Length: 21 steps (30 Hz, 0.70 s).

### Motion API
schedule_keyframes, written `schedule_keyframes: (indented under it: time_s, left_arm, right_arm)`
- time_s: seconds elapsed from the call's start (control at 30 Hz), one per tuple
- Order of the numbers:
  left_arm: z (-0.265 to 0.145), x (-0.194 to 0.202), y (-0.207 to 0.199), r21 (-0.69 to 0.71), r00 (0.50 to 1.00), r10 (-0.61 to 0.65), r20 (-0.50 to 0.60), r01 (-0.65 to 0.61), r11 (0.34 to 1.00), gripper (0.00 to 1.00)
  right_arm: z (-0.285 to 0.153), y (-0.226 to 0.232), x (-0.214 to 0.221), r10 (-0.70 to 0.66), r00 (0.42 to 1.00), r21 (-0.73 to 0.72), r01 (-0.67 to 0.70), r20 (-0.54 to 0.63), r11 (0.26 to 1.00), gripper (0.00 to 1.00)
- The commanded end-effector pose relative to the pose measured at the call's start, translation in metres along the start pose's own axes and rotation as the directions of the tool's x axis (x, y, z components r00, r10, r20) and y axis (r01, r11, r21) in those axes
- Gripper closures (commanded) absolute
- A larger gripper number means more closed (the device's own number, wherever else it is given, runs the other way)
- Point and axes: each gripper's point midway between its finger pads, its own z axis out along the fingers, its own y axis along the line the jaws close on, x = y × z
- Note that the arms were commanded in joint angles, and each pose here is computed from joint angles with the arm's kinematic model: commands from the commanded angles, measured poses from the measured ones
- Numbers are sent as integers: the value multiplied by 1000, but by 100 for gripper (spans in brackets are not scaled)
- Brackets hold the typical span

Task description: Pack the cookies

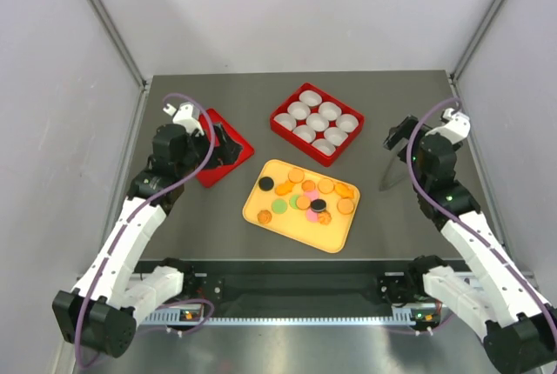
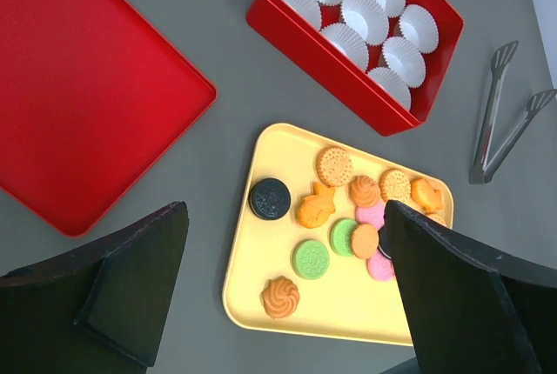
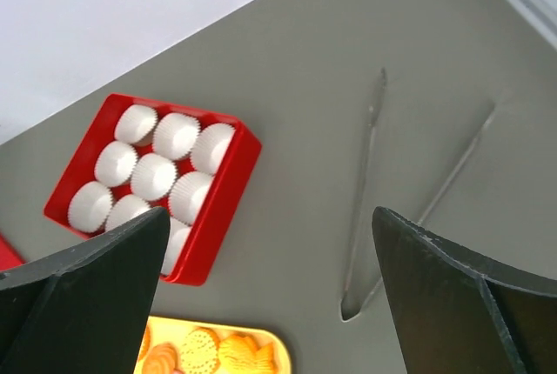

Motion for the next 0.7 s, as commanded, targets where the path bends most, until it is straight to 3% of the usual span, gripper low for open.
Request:
schedule_keyframes:
  time_s: [0.0,0.23,0.37,0.67]
  left_arm:
    - [-8,-6,-6,27,1000,9,30,-10,1000,1]
    - [-6,6,-7,52,1000,5,-2,-5,999,1]
    - [-6,10,-8,65,1000,5,-12,-4,998,1]
    - [-6,14,-9,76,1000,8,-25,-6,997,1]
  right_arm:
    - [-7,-10,-17,-29,999,60,26,42,998,0]
    - [25,-34,-2,-152,981,224,177,-123,958,0]
    - [64,-67,21,-129,959,306,206,-253,930,0]
    - [117,-87,86,-45,908,347,205,-417,915,0]
